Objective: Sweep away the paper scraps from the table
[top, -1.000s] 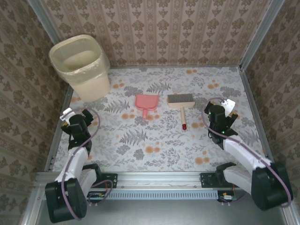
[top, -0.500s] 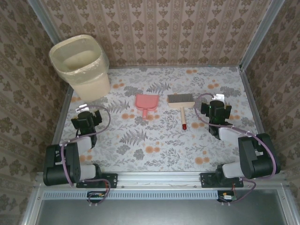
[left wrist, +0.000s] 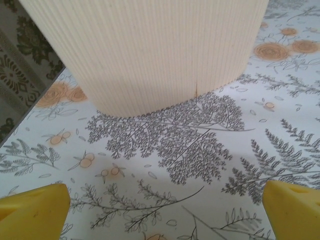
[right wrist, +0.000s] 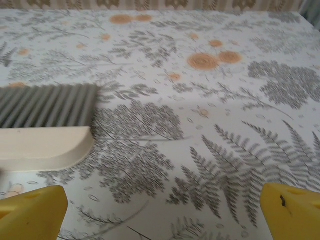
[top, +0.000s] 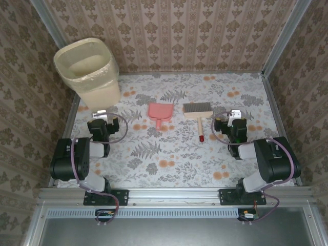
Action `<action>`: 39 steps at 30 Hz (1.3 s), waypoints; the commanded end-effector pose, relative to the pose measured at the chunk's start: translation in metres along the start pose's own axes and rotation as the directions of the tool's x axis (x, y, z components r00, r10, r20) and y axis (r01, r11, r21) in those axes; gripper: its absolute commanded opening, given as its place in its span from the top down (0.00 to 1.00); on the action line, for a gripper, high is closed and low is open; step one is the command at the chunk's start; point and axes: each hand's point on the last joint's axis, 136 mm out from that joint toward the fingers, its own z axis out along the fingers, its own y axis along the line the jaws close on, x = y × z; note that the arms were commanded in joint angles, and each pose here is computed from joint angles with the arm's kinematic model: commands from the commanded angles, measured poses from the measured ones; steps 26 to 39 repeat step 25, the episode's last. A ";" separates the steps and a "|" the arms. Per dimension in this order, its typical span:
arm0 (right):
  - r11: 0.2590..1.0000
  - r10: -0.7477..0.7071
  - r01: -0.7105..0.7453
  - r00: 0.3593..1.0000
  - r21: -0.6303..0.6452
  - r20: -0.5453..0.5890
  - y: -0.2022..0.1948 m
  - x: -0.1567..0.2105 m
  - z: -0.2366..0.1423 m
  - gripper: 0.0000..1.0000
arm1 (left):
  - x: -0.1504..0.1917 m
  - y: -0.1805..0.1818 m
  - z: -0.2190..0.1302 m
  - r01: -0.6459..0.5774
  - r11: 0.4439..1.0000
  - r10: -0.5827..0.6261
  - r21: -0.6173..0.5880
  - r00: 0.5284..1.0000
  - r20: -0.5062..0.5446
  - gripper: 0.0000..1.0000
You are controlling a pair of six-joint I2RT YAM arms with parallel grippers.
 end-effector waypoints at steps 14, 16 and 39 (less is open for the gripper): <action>0.998 0.043 -0.045 0.998 0.041 0.048 -0.011 -0.028 0.013 0.00 | -0.022 -0.006 0.003 -0.033 0.999 0.033 0.009 0.997 0.063 0.00; 0.998 0.043 -0.045 0.998 0.040 0.048 -0.010 -0.028 0.013 0.00 | -0.023 -0.007 0.004 -0.037 0.999 0.036 0.012 0.997 0.062 0.00; 0.998 0.043 -0.045 0.998 0.041 0.046 -0.011 -0.028 0.013 0.00 | -0.023 -0.015 0.004 -0.051 0.997 0.047 0.066 0.997 0.059 0.00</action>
